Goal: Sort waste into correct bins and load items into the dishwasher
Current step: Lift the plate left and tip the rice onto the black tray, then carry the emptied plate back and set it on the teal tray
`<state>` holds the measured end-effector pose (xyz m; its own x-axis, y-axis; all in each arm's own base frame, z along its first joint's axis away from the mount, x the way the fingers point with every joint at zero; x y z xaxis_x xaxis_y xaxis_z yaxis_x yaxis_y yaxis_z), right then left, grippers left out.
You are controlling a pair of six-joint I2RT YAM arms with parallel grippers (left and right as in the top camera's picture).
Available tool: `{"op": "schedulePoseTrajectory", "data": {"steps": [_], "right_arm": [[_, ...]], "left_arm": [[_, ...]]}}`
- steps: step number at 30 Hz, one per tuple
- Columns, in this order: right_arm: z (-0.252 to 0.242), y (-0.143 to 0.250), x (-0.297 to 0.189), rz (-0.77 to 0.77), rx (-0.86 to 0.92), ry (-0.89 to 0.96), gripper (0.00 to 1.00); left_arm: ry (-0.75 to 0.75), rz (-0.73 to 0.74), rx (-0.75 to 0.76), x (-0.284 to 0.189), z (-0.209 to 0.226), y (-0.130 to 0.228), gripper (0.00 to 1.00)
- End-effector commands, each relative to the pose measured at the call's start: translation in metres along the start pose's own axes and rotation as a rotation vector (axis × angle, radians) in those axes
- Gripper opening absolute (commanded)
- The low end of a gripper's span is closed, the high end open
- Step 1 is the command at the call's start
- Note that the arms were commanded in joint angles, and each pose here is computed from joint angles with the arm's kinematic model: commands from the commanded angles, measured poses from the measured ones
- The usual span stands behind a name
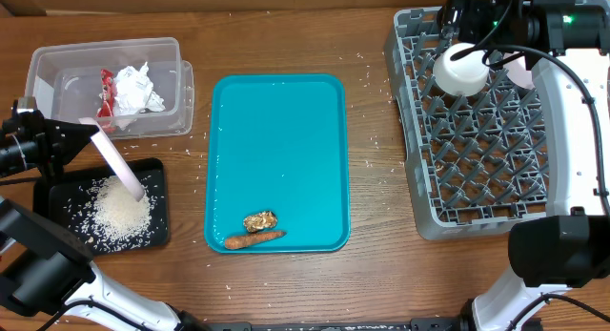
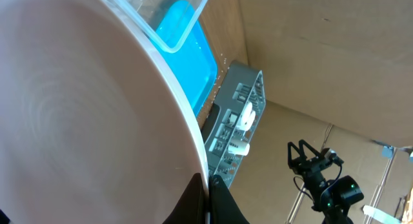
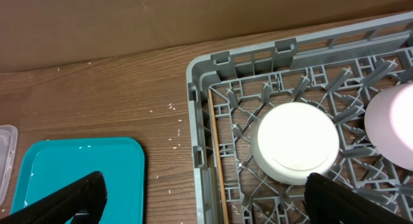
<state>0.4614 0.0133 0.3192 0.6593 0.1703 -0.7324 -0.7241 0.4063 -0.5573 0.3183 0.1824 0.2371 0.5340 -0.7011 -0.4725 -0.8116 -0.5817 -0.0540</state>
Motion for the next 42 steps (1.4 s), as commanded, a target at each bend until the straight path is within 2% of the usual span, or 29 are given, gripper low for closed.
{"op": "schedulePoseTrajectory", "data": {"steps": [1,10,14,19,20,23,24,26,29,34,38,42], "right_arm": [[-0.002,-0.002,0.000,-0.009,0.007,0.007,1.00],[-0.002,-0.002,0.000,-0.009,0.007,0.007,1.00],[-0.002,-0.002,0.000,-0.009,0.007,0.007,1.00],[-0.002,-0.002,0.000,-0.009,0.007,0.007,1.00],[-0.002,-0.002,0.000,-0.009,0.007,0.007,1.00],[-0.002,-0.002,0.000,-0.009,0.007,0.007,1.00],[-0.002,-0.002,0.000,-0.009,0.007,0.007,1.00],[-0.002,-0.002,0.000,-0.009,0.007,0.007,1.00],[-0.002,-0.002,0.000,-0.009,0.007,0.007,1.00],[-0.002,-0.002,0.000,-0.009,0.007,0.007,1.00],[-0.002,-0.002,0.000,-0.009,0.007,0.007,1.00],[-0.002,-0.002,0.000,-0.009,0.007,0.007,1.00]], "left_arm": [[0.030,-0.012,0.031,0.000,-0.010,0.002,0.04],[-0.107,0.116,0.145,0.033,-0.064,0.036,0.04],[-0.176,0.235,0.207,0.068,-0.090,0.062,0.04],[-0.179,0.392,0.320,0.121,-0.119,0.094,0.04],[-0.241,0.421,0.344,0.141,-0.123,0.102,0.04],[-0.463,0.394,0.393,0.169,-0.118,0.105,0.04],[-0.606,0.355,0.462,0.187,-0.118,0.108,0.04],[-0.689,0.314,0.543,0.205,-0.123,0.112,0.04],[-0.719,0.262,0.650,0.237,-0.137,0.123,0.04],[-0.640,0.264,0.799,0.290,-0.158,0.150,0.04],[-0.670,0.290,0.870,0.329,-0.148,0.166,0.04],[-0.726,0.345,0.872,0.359,-0.123,0.176,0.04]]}}
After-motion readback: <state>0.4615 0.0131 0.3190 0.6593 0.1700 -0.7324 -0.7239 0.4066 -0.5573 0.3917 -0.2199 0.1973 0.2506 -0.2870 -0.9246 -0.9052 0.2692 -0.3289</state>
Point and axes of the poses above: each gripper's point midway between its finger pads, its own x axis out along the fingers, its own z axis along the line the jaws close on, y = z × x, the point moved 5 cm from there along -x, back along the fingers, and after that the axes turned 15 degrees about x, right-handed, at the moved point
